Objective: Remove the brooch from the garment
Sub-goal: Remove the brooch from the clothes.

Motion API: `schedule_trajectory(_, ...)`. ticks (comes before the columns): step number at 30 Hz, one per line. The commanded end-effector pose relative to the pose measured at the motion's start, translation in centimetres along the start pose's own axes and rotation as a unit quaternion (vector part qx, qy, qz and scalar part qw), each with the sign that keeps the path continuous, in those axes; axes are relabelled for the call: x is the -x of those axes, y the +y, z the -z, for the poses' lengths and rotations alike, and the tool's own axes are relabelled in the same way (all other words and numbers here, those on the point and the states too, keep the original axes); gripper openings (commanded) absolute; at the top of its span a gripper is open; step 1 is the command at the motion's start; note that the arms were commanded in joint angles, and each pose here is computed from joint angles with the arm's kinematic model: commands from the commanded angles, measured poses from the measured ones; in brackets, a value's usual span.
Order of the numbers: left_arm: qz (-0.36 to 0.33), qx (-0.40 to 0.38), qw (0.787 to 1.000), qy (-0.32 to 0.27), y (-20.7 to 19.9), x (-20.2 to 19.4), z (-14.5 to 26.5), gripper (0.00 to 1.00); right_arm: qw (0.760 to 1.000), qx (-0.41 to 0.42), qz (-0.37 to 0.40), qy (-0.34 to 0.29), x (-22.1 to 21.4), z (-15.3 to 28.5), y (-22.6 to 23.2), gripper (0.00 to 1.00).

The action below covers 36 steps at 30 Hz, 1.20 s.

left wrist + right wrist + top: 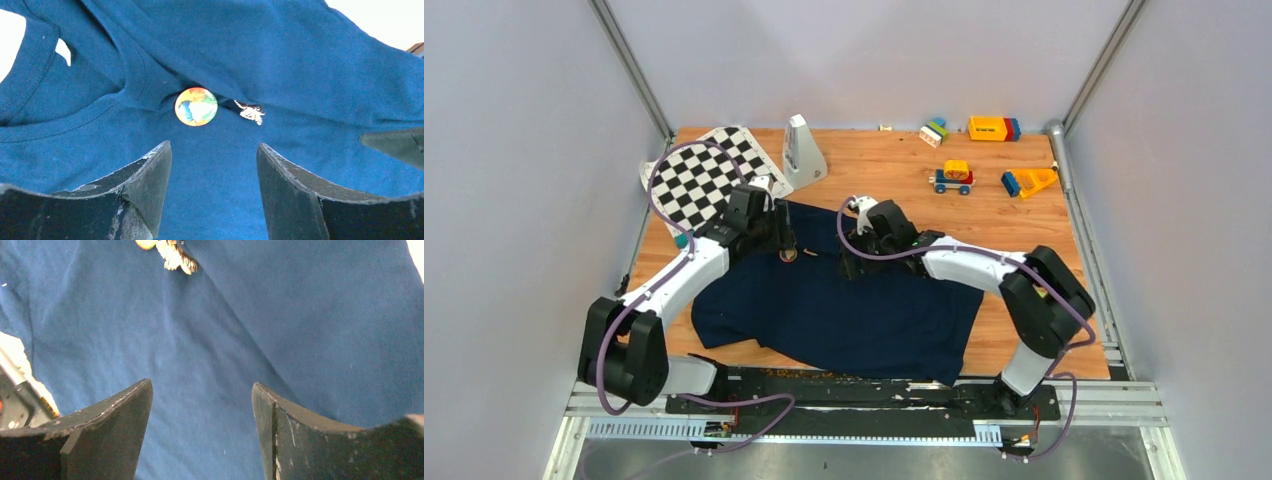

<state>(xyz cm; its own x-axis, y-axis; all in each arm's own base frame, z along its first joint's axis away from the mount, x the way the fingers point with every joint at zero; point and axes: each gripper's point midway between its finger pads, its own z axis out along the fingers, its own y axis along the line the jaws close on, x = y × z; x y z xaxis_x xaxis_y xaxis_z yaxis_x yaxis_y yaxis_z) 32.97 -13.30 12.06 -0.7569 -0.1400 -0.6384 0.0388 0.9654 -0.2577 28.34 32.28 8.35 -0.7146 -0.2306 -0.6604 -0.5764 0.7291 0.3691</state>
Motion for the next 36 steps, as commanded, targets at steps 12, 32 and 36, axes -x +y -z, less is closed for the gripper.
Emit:
schedule_trajectory(12, -0.014, 0.029, 0.991, -0.132, 3.6, -0.3, 1.1, 0.67, 0.981, -0.077, 0.136, -0.114, 7.9, -8.3, -0.5, 0.69)
schedule_trajectory(32, 0.012, -0.016, 0.989, -0.144, 3.3, -2.4, 0.6, 0.64, 0.98, -0.066, 0.164, -0.093, 5.4, -9.9, -0.4, 0.35)
schedule_trajectory(36, 0.014, -0.026, 0.99, -0.136, 3.1, -2.5, 0.2, 0.64, 0.981, -0.046, 0.169, -0.086, 5.2, -9.9, 0.3, 0.43)
